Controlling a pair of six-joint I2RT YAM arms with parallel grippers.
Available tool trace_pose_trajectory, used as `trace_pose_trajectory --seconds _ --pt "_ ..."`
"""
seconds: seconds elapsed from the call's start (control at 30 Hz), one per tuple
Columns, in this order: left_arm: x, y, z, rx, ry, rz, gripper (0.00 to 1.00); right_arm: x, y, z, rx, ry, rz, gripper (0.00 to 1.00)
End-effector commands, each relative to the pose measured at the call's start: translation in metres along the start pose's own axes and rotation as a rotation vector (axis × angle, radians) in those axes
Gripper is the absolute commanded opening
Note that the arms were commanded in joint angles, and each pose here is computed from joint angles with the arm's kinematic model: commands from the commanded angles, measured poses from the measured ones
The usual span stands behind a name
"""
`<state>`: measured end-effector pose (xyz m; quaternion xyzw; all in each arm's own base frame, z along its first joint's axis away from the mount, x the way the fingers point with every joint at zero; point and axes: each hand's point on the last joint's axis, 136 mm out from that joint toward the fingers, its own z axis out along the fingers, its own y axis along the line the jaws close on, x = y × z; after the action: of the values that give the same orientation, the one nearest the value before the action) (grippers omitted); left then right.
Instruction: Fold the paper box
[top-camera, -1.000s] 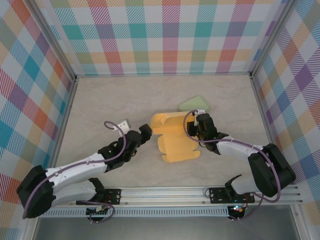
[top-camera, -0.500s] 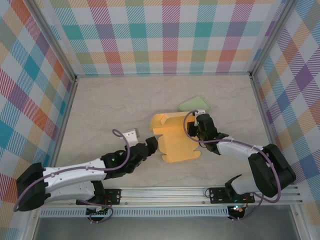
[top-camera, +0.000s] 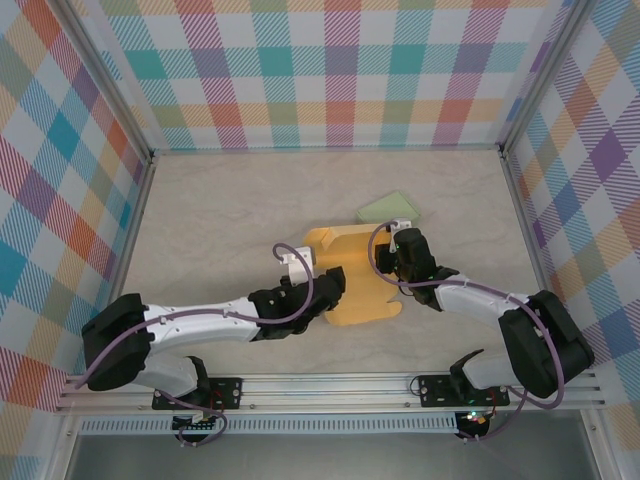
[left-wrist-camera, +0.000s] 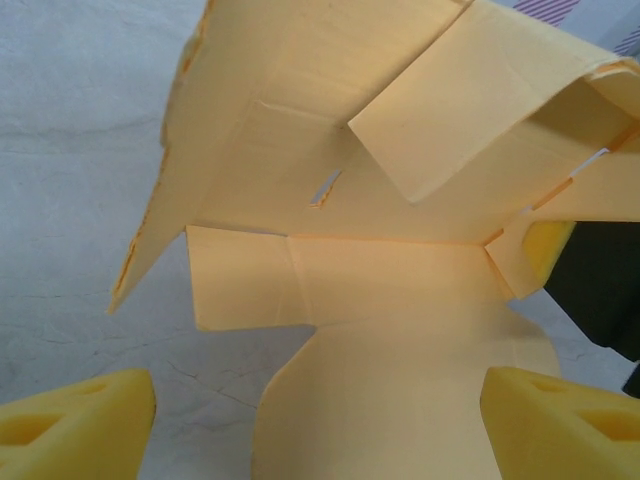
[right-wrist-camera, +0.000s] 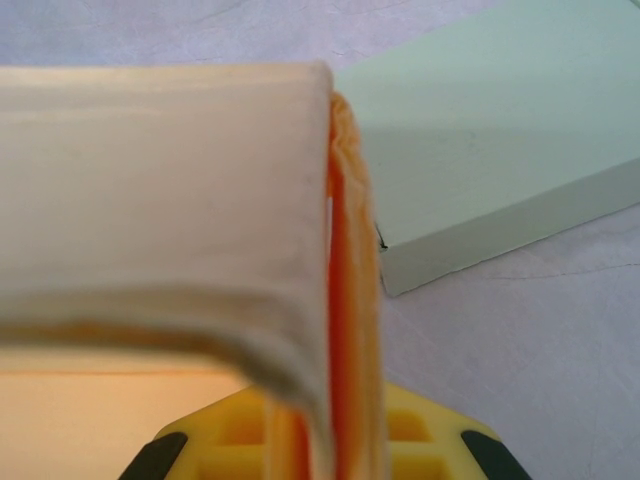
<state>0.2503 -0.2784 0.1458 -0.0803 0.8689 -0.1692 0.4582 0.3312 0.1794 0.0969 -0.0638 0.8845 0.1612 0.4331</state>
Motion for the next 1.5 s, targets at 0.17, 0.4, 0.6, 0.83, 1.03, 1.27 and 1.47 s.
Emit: trace_pose_trajectory --seconds 0.17,0.4,0.6,0.83,1.03,1.27,1.47 --pt "0.009 0.0 0.023 -0.02 0.053 -0.043 0.85 -0.006 0.004 -0.004 -0.023 -0.027 0.016 0.0" --pt "0.004 -0.009 0.043 0.008 0.058 -0.045 0.83 -0.006 0.005 -0.004 -0.029 -0.026 0.017 0.0" --pt "-0.006 -0.03 0.047 0.039 0.044 0.008 0.78 -0.007 0.006 -0.004 -0.03 -0.028 0.015 0.0" --pt "-0.002 -0.046 0.054 0.079 0.066 0.027 0.76 -0.006 0.006 -0.003 -0.028 -0.023 0.015 0.0" --pt "-0.003 -0.05 0.061 0.071 0.053 0.048 0.72 -0.005 0.007 -0.003 -0.036 -0.019 0.017 0.0" --pt "-0.002 -0.052 0.067 0.094 0.053 0.066 0.7 -0.004 0.008 -0.002 -0.04 -0.014 0.017 0.0" --pt "-0.011 -0.06 0.035 0.213 0.073 0.123 0.75 -0.005 0.006 -0.003 -0.028 -0.018 0.017 0.0"
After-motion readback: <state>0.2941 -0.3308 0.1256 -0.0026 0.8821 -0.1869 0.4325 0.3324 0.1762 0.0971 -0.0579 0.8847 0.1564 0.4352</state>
